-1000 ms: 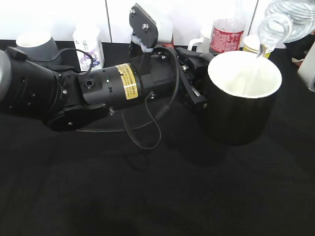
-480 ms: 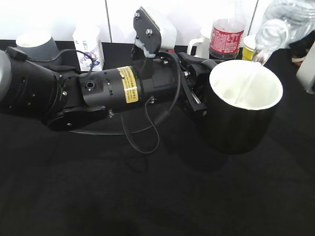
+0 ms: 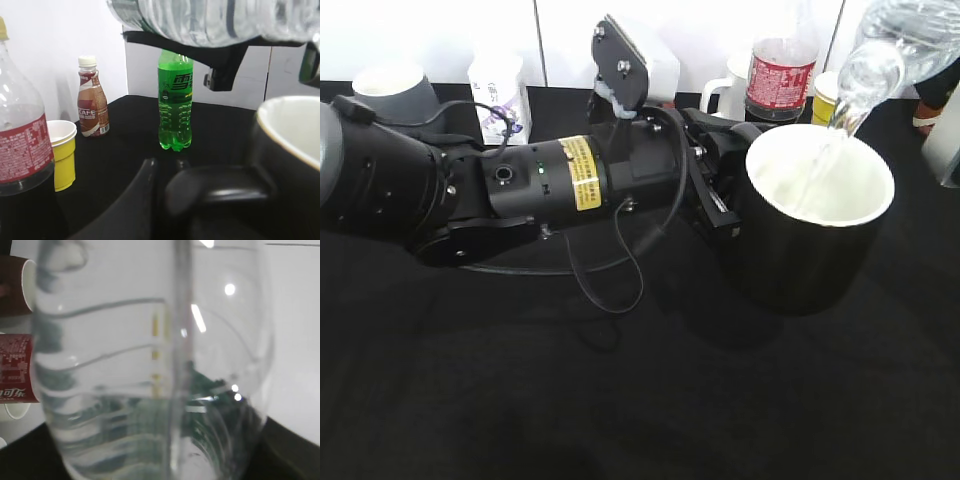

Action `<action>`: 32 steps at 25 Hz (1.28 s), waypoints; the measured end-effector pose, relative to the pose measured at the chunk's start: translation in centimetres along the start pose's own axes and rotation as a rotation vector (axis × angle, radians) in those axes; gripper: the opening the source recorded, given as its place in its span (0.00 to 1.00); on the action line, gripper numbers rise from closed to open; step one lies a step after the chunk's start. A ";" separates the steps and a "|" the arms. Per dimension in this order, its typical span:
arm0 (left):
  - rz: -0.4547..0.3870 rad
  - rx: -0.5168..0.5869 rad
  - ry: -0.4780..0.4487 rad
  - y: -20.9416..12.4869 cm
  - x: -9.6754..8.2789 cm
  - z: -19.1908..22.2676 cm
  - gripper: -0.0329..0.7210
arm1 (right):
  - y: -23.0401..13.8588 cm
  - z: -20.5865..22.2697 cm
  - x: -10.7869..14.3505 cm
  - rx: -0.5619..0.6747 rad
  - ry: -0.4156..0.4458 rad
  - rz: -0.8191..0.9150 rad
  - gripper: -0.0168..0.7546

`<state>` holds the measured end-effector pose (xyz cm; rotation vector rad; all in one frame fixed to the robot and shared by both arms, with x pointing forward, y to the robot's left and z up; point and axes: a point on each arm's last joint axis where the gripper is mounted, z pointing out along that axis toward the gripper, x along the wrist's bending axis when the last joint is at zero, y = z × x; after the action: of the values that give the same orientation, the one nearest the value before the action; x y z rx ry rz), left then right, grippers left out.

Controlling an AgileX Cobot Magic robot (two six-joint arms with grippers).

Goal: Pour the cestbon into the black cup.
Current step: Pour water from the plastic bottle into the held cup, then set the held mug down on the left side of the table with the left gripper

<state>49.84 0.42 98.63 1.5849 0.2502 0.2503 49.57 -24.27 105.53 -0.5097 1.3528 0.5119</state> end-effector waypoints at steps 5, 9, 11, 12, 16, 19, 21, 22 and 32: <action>-0.032 0.004 0.000 0.0 0.0 0.0 0.14 | -0.2 0.0 -0.1 0.019 -0.013 -0.030 0.67; -0.042 0.006 -0.001 -0.1 0.0 0.0 0.14 | -0.2 0.0 -0.2 0.019 -0.021 -0.044 0.67; -0.053 0.006 -0.001 -0.1 0.0 0.0 0.14 | -0.2 0.0 -0.2 0.020 -0.021 -0.053 0.67; -0.055 0.007 -0.001 -0.1 0.0 0.0 0.14 | -0.2 0.0 -0.2 0.021 -0.021 -0.053 0.67; -0.055 0.011 -0.001 -0.1 0.0 0.0 0.14 | -0.2 0.0 -0.3 0.021 -0.025 -0.043 0.67; -0.059 0.014 0.002 -0.2 0.0 0.0 0.14 | 0.0 0.0 -0.2 0.003 -0.019 0.209 0.67; -0.064 0.016 0.012 -0.4 0.3 0.0 0.14 | 0.1 0.0 -0.1 -0.015 -0.006 0.530 0.67; -0.068 0.014 0.020 -0.3 0.4 -0.1 0.14 | 0.1 0.0 -0.1 -0.016 -0.004 0.719 0.67; -0.067 -0.054 0.170 1.6 4.7 -4.1 0.14 | -0.2 0.0 0.5 0.068 0.021 1.708 0.67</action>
<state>53.08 5.71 100.35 1.5003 0.4241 0.3379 49.78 -24.44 105.06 0.8748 1.5644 1.7912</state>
